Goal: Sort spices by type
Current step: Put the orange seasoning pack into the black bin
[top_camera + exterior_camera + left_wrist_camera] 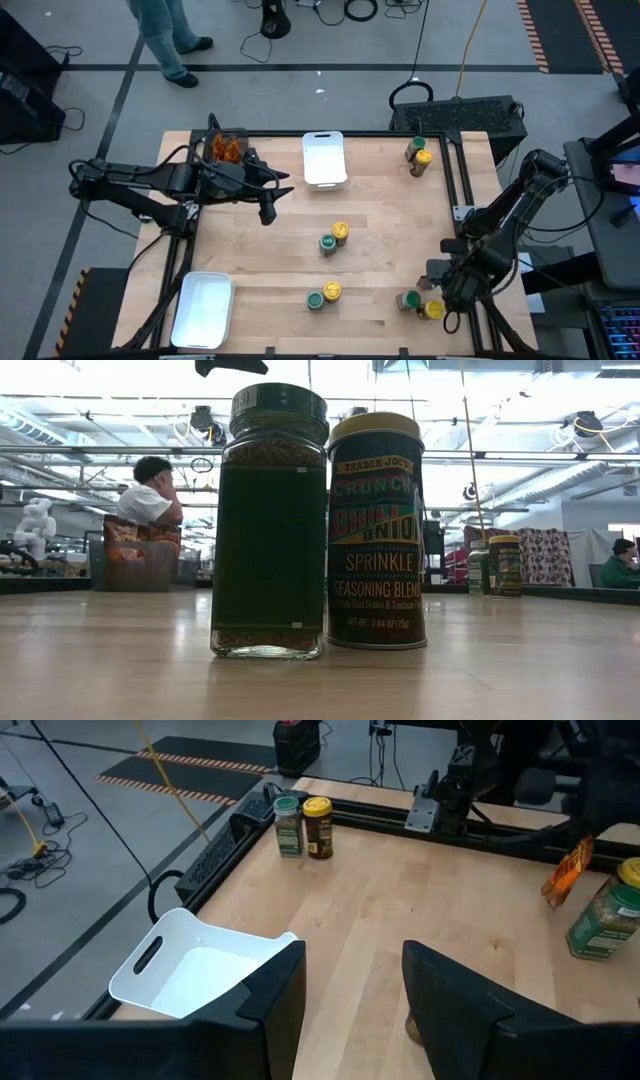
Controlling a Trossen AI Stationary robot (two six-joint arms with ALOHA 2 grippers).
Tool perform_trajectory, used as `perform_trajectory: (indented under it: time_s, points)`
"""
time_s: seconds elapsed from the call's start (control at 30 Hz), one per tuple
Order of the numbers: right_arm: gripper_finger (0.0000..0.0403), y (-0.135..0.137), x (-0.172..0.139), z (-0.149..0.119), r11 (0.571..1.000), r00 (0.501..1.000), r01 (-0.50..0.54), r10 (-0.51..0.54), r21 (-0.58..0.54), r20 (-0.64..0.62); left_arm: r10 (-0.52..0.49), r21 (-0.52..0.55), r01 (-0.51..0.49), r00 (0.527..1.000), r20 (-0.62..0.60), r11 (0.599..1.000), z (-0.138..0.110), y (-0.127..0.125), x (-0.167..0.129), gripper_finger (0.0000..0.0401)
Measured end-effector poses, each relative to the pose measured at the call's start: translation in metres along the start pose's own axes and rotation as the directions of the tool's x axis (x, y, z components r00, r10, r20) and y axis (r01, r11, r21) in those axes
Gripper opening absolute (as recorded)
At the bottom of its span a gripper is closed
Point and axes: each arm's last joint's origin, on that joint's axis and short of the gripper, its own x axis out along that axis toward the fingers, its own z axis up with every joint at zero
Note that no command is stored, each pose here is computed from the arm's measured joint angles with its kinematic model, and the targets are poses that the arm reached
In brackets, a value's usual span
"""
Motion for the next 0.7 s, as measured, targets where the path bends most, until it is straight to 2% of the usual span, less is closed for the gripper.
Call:
perform_trajectory:
  time_s: [0.27, 0.5, 0.7]
  points:
    - [0.0000, -0.020, -0.031, 0.012, 0.981, 0.995, -0.083, 0.070, 0.174, 0.078, 0.005, 0.056, -0.003, 0.999, -0.036, 0.998, -0.004, 0.001, 0.000, 0.0171]
    - [0.0000, -0.038, -0.070, 0.037, 0.964, 0.981, -0.030, -0.023, 0.263, 0.194, -0.096, 0.073, 0.100, 0.994, -0.056, 0.992, -0.003, 0.003, 0.002, 0.0171]
    - [0.0000, -0.058, -0.096, 0.068, 0.956, 0.927, -0.019, -0.093, 0.293, 0.364, -0.182, 0.037, 0.182, 0.983, -0.006, 0.983, 0.003, 0.004, 0.003, 0.0171]
